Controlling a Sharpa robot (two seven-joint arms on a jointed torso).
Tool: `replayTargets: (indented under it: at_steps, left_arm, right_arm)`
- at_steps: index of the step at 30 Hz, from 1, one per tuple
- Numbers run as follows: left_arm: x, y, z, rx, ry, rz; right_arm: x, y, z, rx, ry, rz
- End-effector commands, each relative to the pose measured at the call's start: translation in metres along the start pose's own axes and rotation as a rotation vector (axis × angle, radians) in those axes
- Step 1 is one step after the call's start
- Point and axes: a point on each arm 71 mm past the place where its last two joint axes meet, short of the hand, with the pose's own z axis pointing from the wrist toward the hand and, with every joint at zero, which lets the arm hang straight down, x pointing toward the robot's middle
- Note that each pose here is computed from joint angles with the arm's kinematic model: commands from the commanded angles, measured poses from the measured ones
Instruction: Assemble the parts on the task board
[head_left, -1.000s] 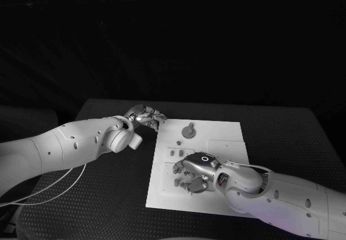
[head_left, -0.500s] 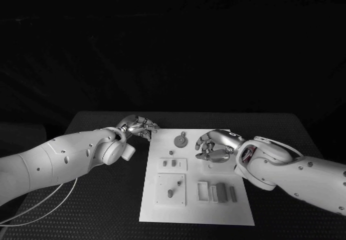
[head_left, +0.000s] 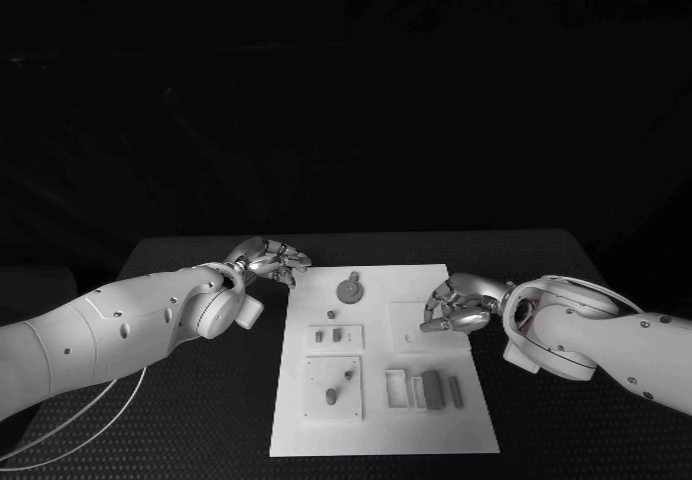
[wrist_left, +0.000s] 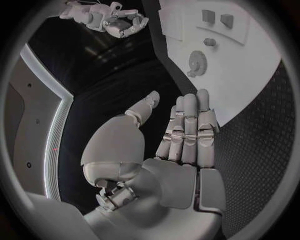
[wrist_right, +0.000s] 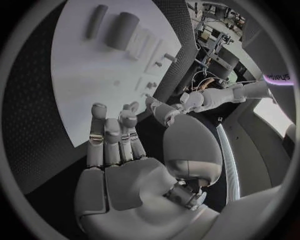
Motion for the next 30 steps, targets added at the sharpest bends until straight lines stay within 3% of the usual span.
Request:
replayTargets:
  at_steps: [1, 5, 9, 17, 30]
  left_arm:
    - [0.0022, -0.0023, 0.0005, 0.016, 0.008, -0.009]
    - [0.0033, -0.0023, 0.0004, 0.015, 0.015, -0.010]
    - [0.0028, -0.0021, 0.0000, 0.014, 0.015, -0.010]
    - [0.0038, -0.0023, -0.0003, 0.013, 0.019, -0.011]
    - [0.0035, -0.0020, -0.0007, 0.011, 0.023, -0.012]
  right_arm:
    - [0.012, -0.012, -0.007, 0.151, 0.134, -0.044]
    - [0.022, -0.021, -0.015, 0.214, 0.210, -0.050]
    - [0.035, -0.022, -0.020, 0.228, 0.295, -0.081]
    - [0.044, -0.024, -0.020, 0.250, 0.311, -0.104]
    - [0.063, -0.015, -0.012, 0.221, 0.311, -0.088]
